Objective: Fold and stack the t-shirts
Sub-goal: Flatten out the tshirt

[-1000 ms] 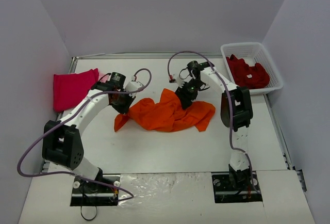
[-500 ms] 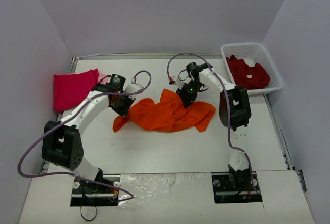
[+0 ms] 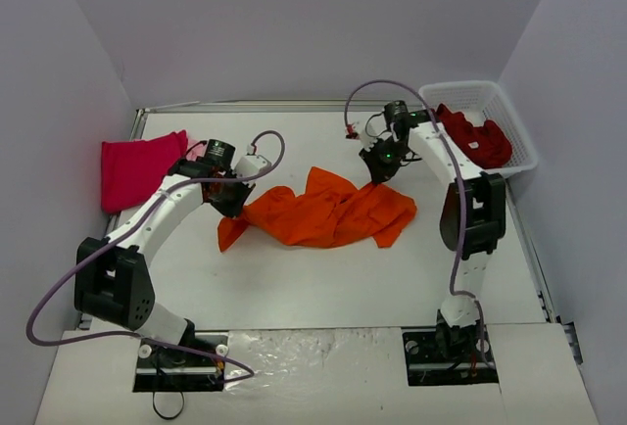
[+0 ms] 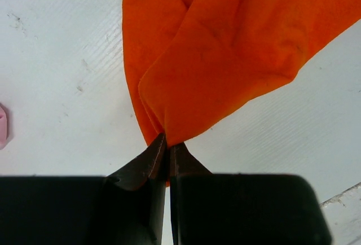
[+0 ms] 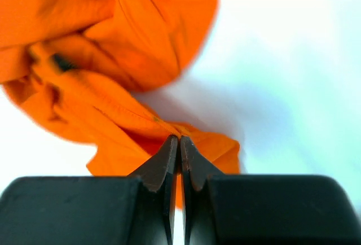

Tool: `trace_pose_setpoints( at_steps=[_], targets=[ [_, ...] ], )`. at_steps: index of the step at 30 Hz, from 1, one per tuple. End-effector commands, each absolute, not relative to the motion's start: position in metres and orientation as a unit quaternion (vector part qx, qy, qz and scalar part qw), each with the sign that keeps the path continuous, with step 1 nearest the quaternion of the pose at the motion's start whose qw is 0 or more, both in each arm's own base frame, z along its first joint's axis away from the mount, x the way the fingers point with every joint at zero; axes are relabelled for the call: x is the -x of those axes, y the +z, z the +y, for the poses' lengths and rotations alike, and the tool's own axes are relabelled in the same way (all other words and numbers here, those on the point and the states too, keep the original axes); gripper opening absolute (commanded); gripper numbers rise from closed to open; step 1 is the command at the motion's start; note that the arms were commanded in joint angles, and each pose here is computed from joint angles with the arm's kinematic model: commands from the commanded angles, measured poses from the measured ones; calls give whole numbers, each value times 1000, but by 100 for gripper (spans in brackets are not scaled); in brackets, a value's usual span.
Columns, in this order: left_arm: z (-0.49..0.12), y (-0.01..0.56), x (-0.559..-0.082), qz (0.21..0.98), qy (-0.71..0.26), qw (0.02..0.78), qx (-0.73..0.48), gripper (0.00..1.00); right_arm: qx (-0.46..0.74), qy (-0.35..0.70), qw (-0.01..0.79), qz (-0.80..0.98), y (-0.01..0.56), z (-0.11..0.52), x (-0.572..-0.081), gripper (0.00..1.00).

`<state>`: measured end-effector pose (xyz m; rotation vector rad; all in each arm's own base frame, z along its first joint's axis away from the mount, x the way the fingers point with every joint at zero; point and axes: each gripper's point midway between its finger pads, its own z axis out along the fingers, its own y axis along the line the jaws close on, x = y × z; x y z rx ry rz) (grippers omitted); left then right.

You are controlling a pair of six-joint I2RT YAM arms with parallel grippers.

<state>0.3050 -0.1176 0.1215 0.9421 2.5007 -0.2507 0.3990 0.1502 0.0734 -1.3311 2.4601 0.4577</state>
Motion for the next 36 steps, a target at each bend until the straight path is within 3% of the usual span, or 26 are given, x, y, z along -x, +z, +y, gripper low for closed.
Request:
trace_pose_setpoints(
  at_steps=[1,10,20,28,29,30,33,36],
  targets=[
    [-115,142,-307,902,-90,258,-334,2,450,126,229,854,150,129,-393,0],
    [-115,149,-305,899,-93,266,-335,2,437,82,258,858,184,103,-357,0],
    [-115,147,-301,898,-97,268,-336,2,396,17,222,891,162,48,-296,0],
    [-115,148,-300,897,-97,269,-337,2,412,-38,139,900,127,10,-253,1],
    [-115,148,-301,897,-98,269,-338,2,417,-43,135,898,127,8,-250,35],
    [-115,147,-300,897,-97,268,-337,2,421,-40,135,896,129,9,-248,42],
    [-115,147,-300,898,-97,266,-337,3,435,8,156,887,146,27,-247,55],
    [-115,147,-300,898,-96,266,-337,2,446,58,192,872,171,50,-254,59]
  ],
)
